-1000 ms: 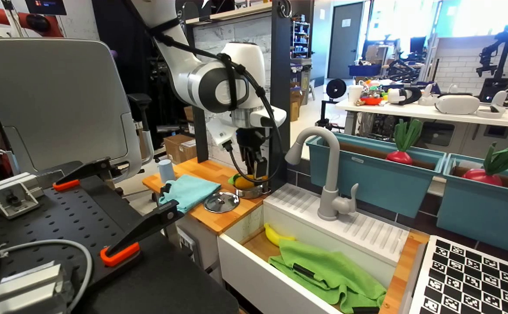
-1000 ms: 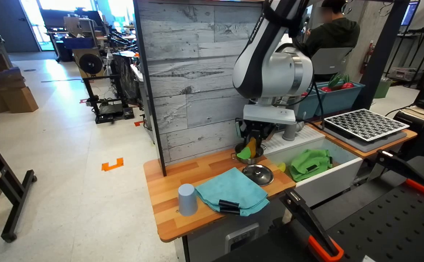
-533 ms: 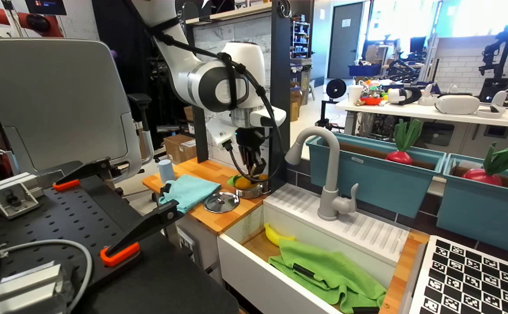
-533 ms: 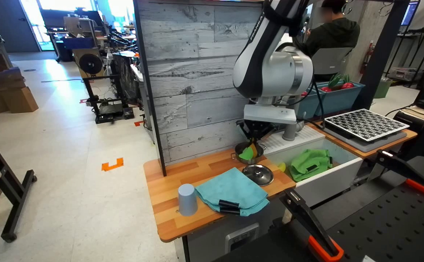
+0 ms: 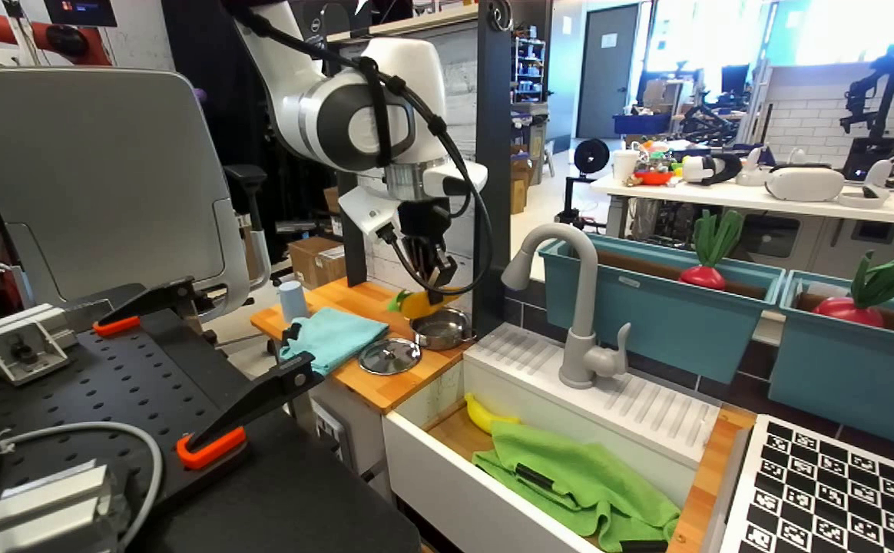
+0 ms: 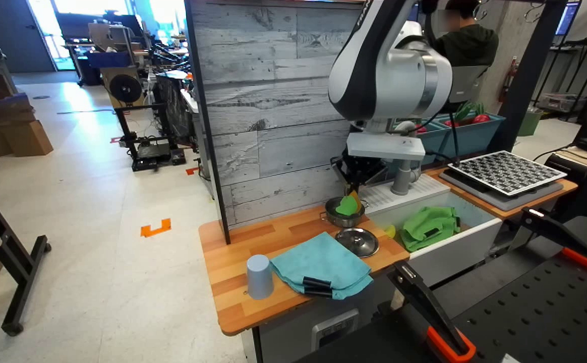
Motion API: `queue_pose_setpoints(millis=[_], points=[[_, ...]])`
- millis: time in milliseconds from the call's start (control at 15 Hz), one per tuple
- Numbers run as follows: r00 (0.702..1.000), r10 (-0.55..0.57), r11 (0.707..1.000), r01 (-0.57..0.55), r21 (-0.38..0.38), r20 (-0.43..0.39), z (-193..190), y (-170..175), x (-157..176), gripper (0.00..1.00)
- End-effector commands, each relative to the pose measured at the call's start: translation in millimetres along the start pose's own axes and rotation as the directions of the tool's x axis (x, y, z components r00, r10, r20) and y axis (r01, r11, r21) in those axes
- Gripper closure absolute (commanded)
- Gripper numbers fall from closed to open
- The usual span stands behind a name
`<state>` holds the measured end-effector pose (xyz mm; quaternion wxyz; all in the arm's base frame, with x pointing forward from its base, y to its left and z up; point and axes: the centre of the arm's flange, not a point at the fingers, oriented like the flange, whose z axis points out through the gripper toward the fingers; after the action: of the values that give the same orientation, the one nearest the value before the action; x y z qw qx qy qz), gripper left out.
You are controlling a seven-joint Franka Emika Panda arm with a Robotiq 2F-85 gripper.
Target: Remove the orange object from the silver bowl and put it on the blue cloth
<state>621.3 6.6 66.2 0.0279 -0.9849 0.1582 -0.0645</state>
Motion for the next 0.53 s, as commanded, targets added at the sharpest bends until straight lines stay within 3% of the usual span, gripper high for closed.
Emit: queue_pose_setpoints(millis=[0,467], points=[[0.996,-0.082,0.996,0.083,0.022,-0.046,-45.5,-5.3,-32.3,0.98],[0.966,-0.258,0.966,0.258,0.01,-0.017,-43.4,-65.8,-70.1,0.98]])
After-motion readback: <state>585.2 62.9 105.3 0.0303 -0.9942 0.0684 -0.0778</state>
